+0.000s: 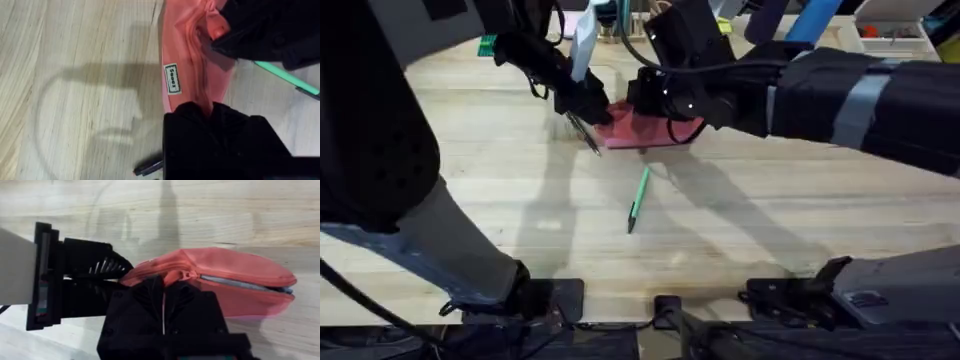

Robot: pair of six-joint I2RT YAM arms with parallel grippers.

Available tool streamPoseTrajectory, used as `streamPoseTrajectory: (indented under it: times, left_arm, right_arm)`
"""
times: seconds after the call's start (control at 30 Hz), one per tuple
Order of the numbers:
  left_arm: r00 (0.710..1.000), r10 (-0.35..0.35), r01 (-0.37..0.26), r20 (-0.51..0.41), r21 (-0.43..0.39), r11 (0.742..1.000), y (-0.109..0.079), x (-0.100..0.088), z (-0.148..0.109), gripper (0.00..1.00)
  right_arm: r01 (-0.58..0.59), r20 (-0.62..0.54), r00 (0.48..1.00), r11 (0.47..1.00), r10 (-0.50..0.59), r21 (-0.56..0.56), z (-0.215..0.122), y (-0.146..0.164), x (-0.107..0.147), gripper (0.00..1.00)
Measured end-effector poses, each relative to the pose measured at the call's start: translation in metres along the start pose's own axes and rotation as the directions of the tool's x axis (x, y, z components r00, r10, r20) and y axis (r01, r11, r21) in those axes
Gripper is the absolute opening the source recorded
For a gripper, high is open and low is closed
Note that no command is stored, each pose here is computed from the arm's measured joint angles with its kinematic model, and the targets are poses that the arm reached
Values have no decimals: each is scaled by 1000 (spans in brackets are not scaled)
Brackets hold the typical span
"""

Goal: Unzip the bag, pick up the pens from the table one at a time and place them inside, then zip the bag closed.

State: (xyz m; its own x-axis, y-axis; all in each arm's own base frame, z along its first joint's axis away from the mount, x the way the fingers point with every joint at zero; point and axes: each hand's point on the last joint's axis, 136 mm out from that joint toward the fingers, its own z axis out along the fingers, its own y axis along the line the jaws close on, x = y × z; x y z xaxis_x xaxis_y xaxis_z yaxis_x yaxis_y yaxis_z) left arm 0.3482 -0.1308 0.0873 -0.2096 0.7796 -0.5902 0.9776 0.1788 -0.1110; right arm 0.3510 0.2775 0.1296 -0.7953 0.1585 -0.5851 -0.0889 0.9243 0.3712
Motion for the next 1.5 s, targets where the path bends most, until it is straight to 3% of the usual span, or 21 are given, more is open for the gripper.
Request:
streamPoseTrajectory:
  times: [0.47, 0.67, 1.13, 1.33, 1.5]
  left_arm:
    - [1000, -12, 12, -25, -4, 1000, 0, 6, -2, 42]
    - [1000, -9, 9, -28, -3, 1000, 0, 8, -2, 42]
    - [1000, -6, 5, -23, -6, 1000, 1, 8, -3, 42]
    - [1000, -3, 3, -19, -6, 1000, 1, 7, -3, 42]
    - [1000, -1, 1, -9, -10, 1000, 3, 5, -3, 42]
  right_arm:
    - [-1, 20, 1000, 996, 3, -84, 20, 24, 4, 33]
    - [33, 39, 999, 981, -26, -192, 13, 64, 14, 33]
    - [35, 41, 999, 980, -27, -197, 13, 65, 13, 32]
    - [123, 51, 992, 973, -115, -196, 7, 66, 13, 32]
    - [215, 37, 977, 951, -212, -224, -19, 74, 21, 31]
